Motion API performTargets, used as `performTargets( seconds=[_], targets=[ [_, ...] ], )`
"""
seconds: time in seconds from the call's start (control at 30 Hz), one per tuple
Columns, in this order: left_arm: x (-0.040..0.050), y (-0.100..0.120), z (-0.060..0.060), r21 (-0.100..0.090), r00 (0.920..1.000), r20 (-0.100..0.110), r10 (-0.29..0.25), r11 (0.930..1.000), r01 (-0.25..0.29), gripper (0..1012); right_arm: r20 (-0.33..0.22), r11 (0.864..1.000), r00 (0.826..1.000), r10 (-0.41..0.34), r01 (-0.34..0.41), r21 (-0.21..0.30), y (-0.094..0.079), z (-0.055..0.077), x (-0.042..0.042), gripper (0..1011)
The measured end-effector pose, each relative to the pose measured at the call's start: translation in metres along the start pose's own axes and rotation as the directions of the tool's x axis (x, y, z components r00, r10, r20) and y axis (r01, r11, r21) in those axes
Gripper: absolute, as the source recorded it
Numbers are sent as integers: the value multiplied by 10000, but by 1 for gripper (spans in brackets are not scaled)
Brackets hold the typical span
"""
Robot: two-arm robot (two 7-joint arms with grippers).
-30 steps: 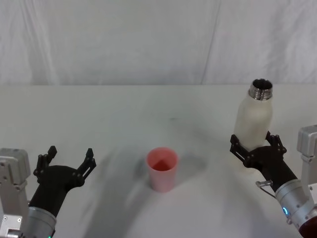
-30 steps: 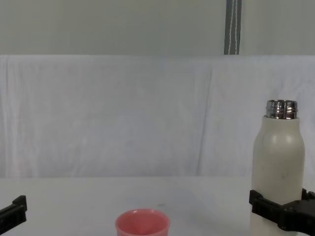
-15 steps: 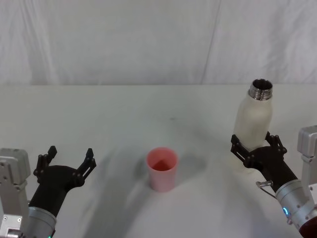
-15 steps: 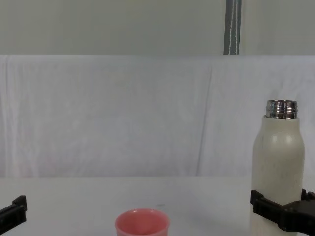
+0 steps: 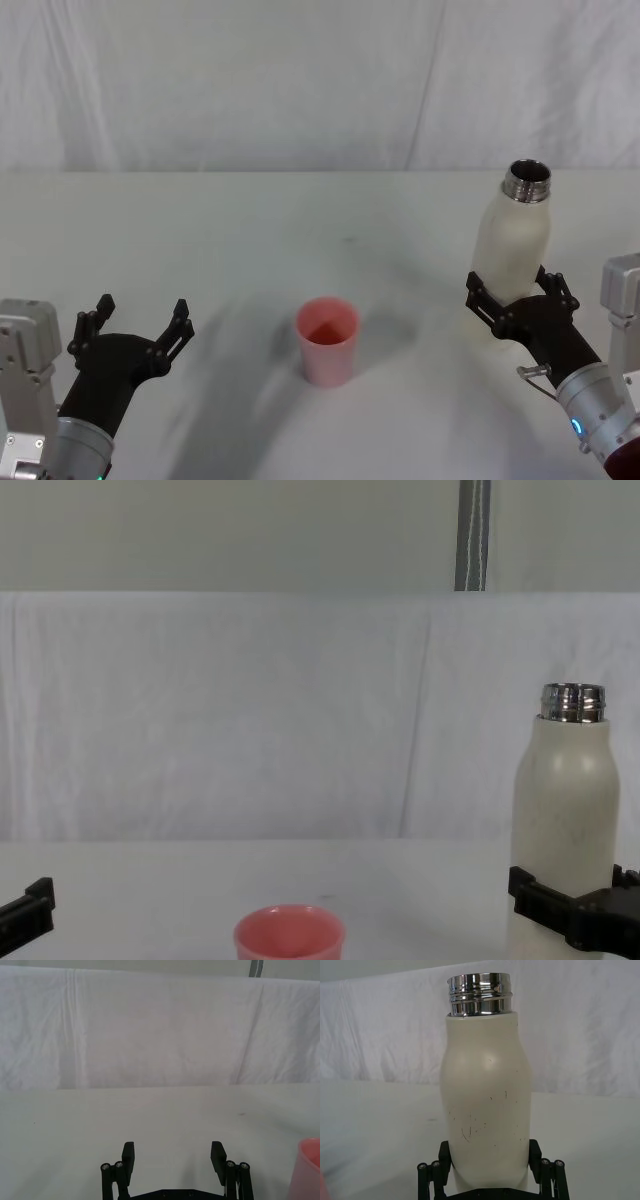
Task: Grasp the thermos with one hand and pour water into the cup lid.
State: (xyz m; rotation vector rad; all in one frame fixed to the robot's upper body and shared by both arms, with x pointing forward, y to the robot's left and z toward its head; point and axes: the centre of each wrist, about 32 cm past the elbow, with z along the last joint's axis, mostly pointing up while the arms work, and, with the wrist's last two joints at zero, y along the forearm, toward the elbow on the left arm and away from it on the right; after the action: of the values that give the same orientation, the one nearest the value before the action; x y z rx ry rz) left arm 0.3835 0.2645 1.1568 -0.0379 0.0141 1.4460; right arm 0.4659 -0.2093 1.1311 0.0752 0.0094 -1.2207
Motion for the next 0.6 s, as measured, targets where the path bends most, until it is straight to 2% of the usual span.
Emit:
performTargets(
  seconds=[0.43, 0.6],
  targets=[
    [0, 0, 0, 0, 10000, 0, 0, 10000, 0, 1001, 6, 10000, 10000, 2, -2, 10, 0, 4, 0, 950],
    [0, 0, 0, -1, 10000, 0, 0, 10000, 0, 1001, 281, 9999, 9996, 34, -39, 162, 2, 65, 4, 950]
  ],
)
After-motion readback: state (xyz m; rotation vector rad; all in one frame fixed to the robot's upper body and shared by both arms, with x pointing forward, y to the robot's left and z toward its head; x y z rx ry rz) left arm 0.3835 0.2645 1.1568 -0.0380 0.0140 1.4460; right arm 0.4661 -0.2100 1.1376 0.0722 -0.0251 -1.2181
